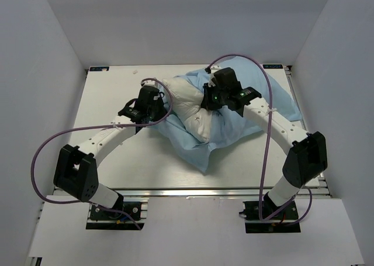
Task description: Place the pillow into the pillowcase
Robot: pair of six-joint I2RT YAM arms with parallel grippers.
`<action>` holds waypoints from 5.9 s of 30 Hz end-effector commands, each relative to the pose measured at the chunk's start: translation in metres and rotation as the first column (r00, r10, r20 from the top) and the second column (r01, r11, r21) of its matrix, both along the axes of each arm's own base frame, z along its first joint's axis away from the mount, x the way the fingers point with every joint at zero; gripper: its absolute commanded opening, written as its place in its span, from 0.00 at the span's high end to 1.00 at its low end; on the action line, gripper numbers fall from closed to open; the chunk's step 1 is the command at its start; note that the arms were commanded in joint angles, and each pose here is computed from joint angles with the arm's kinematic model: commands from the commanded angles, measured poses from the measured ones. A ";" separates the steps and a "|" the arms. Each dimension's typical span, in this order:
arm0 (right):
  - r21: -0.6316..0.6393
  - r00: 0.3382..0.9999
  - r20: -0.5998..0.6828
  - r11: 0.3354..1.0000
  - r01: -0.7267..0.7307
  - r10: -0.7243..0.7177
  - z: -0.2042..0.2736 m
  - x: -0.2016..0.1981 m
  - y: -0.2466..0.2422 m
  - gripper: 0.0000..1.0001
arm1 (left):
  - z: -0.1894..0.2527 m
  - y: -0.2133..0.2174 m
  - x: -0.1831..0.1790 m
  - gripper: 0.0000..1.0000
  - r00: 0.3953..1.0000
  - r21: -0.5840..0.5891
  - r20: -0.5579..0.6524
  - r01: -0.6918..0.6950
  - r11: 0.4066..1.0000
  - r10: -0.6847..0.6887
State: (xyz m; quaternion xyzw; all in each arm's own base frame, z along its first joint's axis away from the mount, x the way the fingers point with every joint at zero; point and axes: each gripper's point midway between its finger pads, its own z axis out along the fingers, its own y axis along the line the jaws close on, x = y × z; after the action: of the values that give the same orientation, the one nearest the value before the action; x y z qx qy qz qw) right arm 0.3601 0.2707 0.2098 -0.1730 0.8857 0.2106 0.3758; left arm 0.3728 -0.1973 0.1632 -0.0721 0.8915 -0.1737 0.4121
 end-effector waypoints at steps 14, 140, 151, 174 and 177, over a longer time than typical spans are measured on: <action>-0.161 0.991 -0.015 0.978 0.132 -0.136 -0.045 0.026 -0.039 1.00 | 0.000 0.063 -0.039 0.90 0.989 0.070 -0.132 -0.053 0.996 0.062; -0.098 0.884 0.047 0.883 -0.460 0.466 -0.020 -0.051 0.133 0.11 | -0.040 0.071 -0.085 0.02 0.974 -0.144 -0.196 -0.141 0.979 0.111; -0.198 0.899 -0.025 0.879 -0.433 0.437 -0.053 -0.082 0.118 0.11 | -0.075 0.067 -0.030 0.19 0.968 -0.096 -0.180 -0.194 0.976 0.175; -0.242 0.988 0.122 0.962 0.125 -0.097 -0.101 0.065 0.153 1.00 | 0.038 0.045 -0.109 1.00 0.995 -0.313 0.064 0.094 0.945 -0.078; -0.229 0.989 0.094 0.964 0.132 -0.114 -0.117 0.063 0.157 1.00 | 0.092 0.032 -0.124 1.00 0.962 -0.361 0.216 0.240 0.901 -0.170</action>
State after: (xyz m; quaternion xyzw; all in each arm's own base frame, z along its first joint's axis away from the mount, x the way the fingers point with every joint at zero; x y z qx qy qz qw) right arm 0.3988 0.4350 0.1144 -0.2207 0.8903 0.0931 0.3873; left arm 0.2732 -0.1427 0.1940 -0.1164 0.8462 -0.3081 0.4189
